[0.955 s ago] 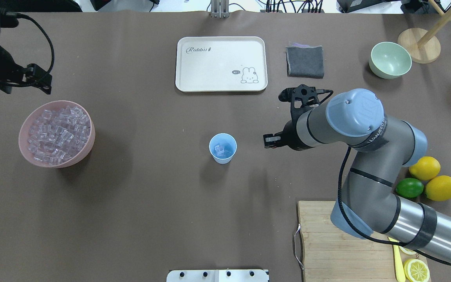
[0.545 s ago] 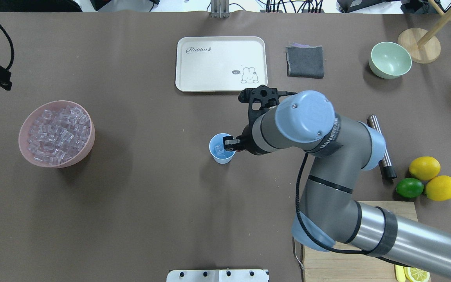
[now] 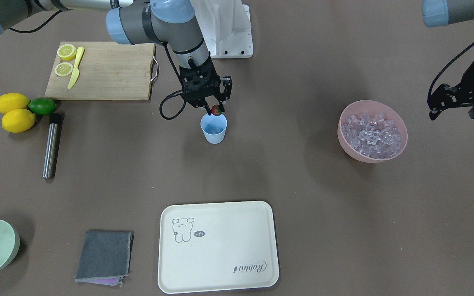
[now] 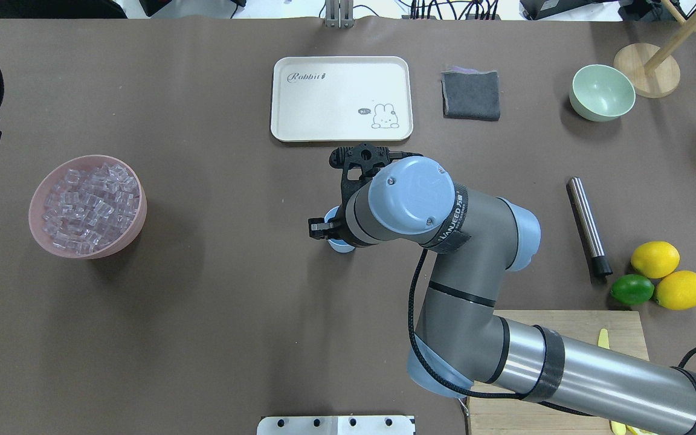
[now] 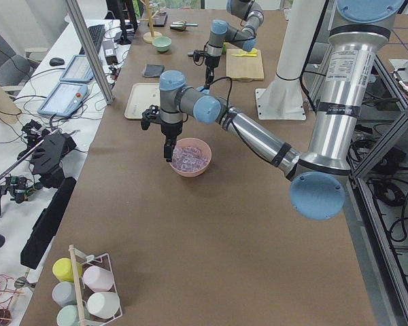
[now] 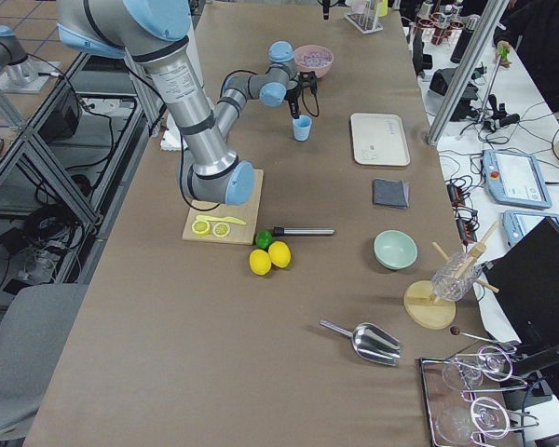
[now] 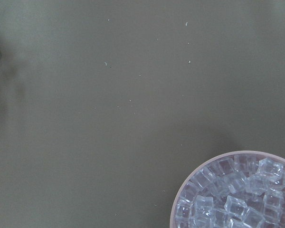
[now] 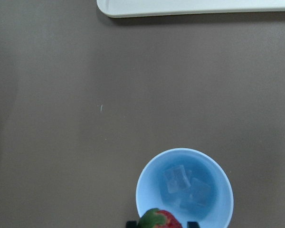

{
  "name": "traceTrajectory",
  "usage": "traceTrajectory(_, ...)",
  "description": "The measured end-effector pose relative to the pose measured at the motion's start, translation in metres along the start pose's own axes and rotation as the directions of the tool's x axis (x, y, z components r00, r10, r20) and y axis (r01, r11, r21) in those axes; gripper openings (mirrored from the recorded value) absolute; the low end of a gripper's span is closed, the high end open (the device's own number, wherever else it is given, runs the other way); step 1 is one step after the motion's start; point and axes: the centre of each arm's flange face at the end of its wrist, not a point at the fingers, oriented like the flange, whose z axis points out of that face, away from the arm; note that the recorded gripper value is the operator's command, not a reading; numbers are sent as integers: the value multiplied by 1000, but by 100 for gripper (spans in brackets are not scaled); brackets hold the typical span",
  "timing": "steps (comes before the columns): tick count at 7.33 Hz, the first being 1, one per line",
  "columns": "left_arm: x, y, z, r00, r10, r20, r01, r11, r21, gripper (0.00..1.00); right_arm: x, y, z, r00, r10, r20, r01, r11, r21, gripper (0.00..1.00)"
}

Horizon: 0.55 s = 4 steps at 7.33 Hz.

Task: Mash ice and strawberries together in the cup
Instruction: 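Carry the strawberry with the right gripper over the cup while the left arm retracts, then open the right gripper to drop the strawberry into the cup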

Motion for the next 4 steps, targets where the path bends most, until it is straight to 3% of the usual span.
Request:
traceTrajectory(1,-1,1,1,1000,-1,1,1,1000,-1,98,0,-1,3,1000,-2,-5,2,1000,6,0)
traceTrajectory(2,-2,2,1,1000,-2,2,2,1000,-3,98,-2,-3,4,1000,-2,-8,2,1000,11,32)
traceTrajectory(3,-2,2,2,1000,-2,2,2,1000,-3,98,-3,-5,7,1000,3,-12,-3,1000,16,90)
traceTrajectory(4,-3,2,2,1000,-2,2,2,1000,-3,98,-2,-6,9,1000,8,-19,-8,1000,20,100)
